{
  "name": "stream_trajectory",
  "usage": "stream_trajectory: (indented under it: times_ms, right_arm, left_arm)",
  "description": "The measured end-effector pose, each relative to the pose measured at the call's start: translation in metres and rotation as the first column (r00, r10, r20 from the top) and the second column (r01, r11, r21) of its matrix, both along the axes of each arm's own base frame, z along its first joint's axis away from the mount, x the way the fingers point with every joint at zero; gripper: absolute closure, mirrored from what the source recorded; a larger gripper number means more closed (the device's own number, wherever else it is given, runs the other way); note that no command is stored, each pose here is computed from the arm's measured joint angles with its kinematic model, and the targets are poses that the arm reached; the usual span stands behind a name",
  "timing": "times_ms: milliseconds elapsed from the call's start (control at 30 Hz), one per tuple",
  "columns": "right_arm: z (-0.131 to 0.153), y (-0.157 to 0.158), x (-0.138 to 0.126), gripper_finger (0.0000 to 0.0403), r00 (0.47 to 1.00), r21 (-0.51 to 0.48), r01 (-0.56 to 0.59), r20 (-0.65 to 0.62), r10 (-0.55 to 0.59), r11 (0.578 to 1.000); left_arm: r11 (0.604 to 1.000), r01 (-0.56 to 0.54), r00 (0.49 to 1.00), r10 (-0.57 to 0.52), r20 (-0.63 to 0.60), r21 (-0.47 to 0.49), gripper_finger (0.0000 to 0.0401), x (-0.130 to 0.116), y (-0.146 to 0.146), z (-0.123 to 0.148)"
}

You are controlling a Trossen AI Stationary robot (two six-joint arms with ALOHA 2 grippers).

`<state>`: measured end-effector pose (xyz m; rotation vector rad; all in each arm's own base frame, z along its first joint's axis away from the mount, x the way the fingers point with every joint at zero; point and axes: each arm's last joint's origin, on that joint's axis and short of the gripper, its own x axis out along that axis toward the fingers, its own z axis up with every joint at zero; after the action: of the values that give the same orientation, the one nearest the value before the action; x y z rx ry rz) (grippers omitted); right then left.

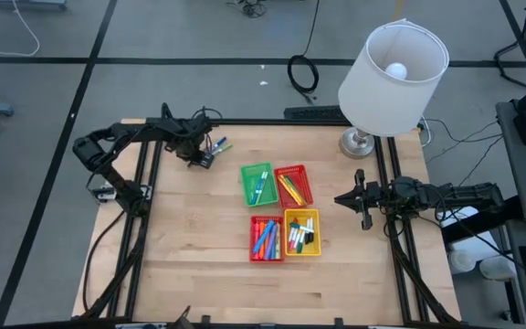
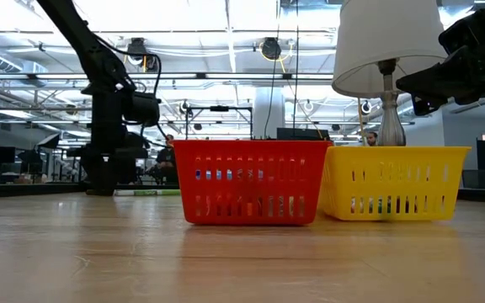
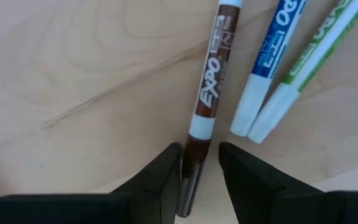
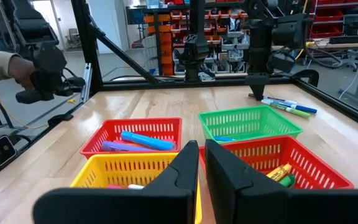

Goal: Pick & Place Markers
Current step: Put the brown marker pen into the green bin

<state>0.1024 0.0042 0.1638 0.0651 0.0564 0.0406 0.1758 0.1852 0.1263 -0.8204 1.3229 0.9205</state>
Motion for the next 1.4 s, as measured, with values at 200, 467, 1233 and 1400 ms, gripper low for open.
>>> stream_trajectory:
  times_ms: [200, 467, 1233, 1400]
  right_arm:
    - [0.0, 0.0, 0.0, 0.0385, 1.0, 0.0, 0.0, 0.0, 0.0, 1.0]
    - [0.0, 0.0, 0.0, 0.0385, 1.0, 0.0, 0.0, 0.0, 0.0, 1.0]
    - [-0.0001, 0.0, 0.0, 0.0385, 1.0, 0.0, 0.0, -0.001, 0.0, 1.0]
    - [-0.0001, 0.0, 0.0, 0.0385, 1.0, 0.0, 0.0, -0.001, 0.0, 1.0]
  left_arm:
    - [1.0, 0.001, 1.0, -0.001, 0.015, -0.002, 0.0275, -0.0004, 0.0002, 0.0001]
    - [1.0, -0.003, 1.0, 0.003, 0.018, -0.004, 0.0274, -0.0005, 0.0002, -0.0003]
    - [1.0, -0.014, 0.999, 0.013, 0.031, 0.005, 0.0363, -0.0012, -0.0015, 0.0033]
    - [1.0, -0.02, 0.999, 0.02, 0.029, 0.004, 0.0351, -0.0013, -0.0017, 0.0034]
